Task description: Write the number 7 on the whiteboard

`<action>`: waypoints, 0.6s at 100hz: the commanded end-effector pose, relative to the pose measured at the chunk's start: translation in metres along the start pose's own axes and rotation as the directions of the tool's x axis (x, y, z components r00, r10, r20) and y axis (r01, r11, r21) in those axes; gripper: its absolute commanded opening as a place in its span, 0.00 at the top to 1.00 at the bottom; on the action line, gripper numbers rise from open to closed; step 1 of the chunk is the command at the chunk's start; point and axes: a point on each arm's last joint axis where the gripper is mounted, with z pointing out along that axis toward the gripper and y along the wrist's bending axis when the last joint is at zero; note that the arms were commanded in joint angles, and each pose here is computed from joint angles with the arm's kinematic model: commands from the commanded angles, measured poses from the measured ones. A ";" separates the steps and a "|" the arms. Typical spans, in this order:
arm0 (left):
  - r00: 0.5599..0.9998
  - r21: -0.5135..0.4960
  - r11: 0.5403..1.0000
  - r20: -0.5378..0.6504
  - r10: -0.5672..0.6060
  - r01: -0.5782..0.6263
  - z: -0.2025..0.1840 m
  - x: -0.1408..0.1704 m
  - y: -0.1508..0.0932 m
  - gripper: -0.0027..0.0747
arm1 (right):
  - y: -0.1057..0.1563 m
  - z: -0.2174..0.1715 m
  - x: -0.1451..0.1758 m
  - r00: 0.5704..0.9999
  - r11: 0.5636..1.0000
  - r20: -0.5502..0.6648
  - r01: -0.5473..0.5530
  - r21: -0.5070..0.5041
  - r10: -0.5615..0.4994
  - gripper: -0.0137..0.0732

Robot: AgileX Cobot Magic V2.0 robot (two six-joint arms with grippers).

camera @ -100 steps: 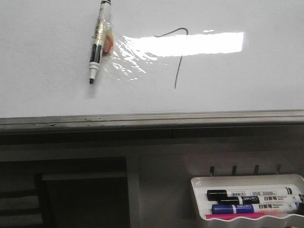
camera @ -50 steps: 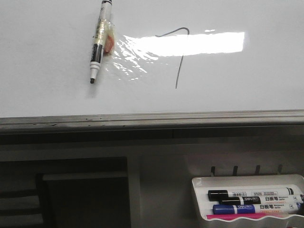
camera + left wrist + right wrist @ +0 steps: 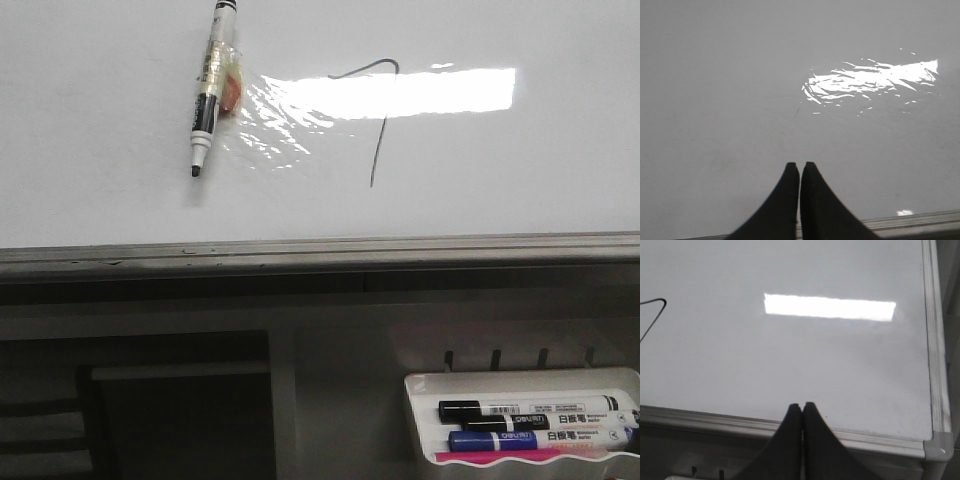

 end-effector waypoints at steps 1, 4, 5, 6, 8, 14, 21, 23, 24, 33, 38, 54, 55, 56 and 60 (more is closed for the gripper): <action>0.998 -0.003 1.000 0.064 -0.018 0.018 -0.002 0.004 0.000 0.99 | 0.001 0.000 0.006 1.000 1.000 0.020 0.024 0.001 -0.024 0.92; 0.998 -0.003 1.000 0.064 -0.018 0.018 -0.002 0.004 0.000 0.99 | 0.001 0.000 0.007 1.000 1.000 0.014 0.024 0.001 -0.024 0.92; 0.998 -0.003 1.000 0.064 -0.018 0.018 -0.002 0.004 0.000 0.99 | 0.001 0.000 0.007 1.000 1.000 0.013 0.024 0.000 -0.024 0.92; 0.998 -0.003 1.000 0.064 -0.018 0.018 -0.002 0.004 0.000 0.99 | 0.001 0.000 0.007 1.000 1.000 0.010 0.024 0.000 -0.024 0.92; 0.998 -0.003 1.000 0.064 -0.018 0.018 -0.002 0.004 0.000 0.99 | 0.001 0.000 0.008 1.000 1.000 0.008 0.024 0.000 -0.024 0.92; 0.998 -0.003 1.000 0.064 -0.018 0.018 -0.002 0.004 0.000 0.99 | 0.001 0.000 0.008 1.000 1.000 0.008 0.024 0.000 -0.024 0.92; 0.998 -0.003 1.000 0.064 -0.018 0.018 -0.002 0.004 0.000 0.99 | 0.001 0.000 0.007 1.000 1.000 0.018 0.024 0.001 -0.024 0.92; 0.998 -0.003 1.000 0.064 -0.018 0.018 -0.002 0.004 0.000 0.99 | 0.001 0.000 0.007 1.000 1.000 0.020 0.024 0.001 -0.024 0.92; 0.998 -0.003 1.000 0.064 -0.018 0.018 -0.002 0.004 0.000 0.99 | 0.001 0.000 0.007 1.000 1.000 0.019 0.024 0.001 -0.024 0.92; 0.998 -0.003 1.000 0.064 -0.018 0.018 -0.002 0.004 0.000 0.99 | 0.001 0.000 0.007 1.000 1.000 0.019 0.024 0.001 -0.024 0.92; 0.998 -0.003 1.000 0.064 -0.018 0.018 -0.002 0.004 0.000 0.99 | 0.001 0.000 0.007 1.000 1.000 0.019 0.024 0.001 -0.024 0.92; 0.998 -0.003 1.000 0.064 -0.018 0.018 -0.002 0.004 0.000 0.99 | 0.001 0.000 0.007 1.000 1.000 0.019 0.024 0.001 -0.024 0.92; 0.998 -0.003 1.000 0.064 -0.018 0.018 -0.002 0.004 0.000 0.99 | 0.001 0.000 0.007 1.000 1.000 0.019 0.024 0.001 -0.024 0.92; 0.998 -0.003 1.000 0.064 -0.018 0.018 -0.002 0.004 0.000 0.99 | 0.001 0.000 0.007 1.000 1.000 0.019 0.024 0.001 -0.024 0.92; 0.998 -0.003 1.000 0.064 -0.018 0.018 -0.002 0.004 0.000 0.99 | 0.001 0.000 0.007 1.000 1.000 0.019 0.024 0.001 -0.024 0.92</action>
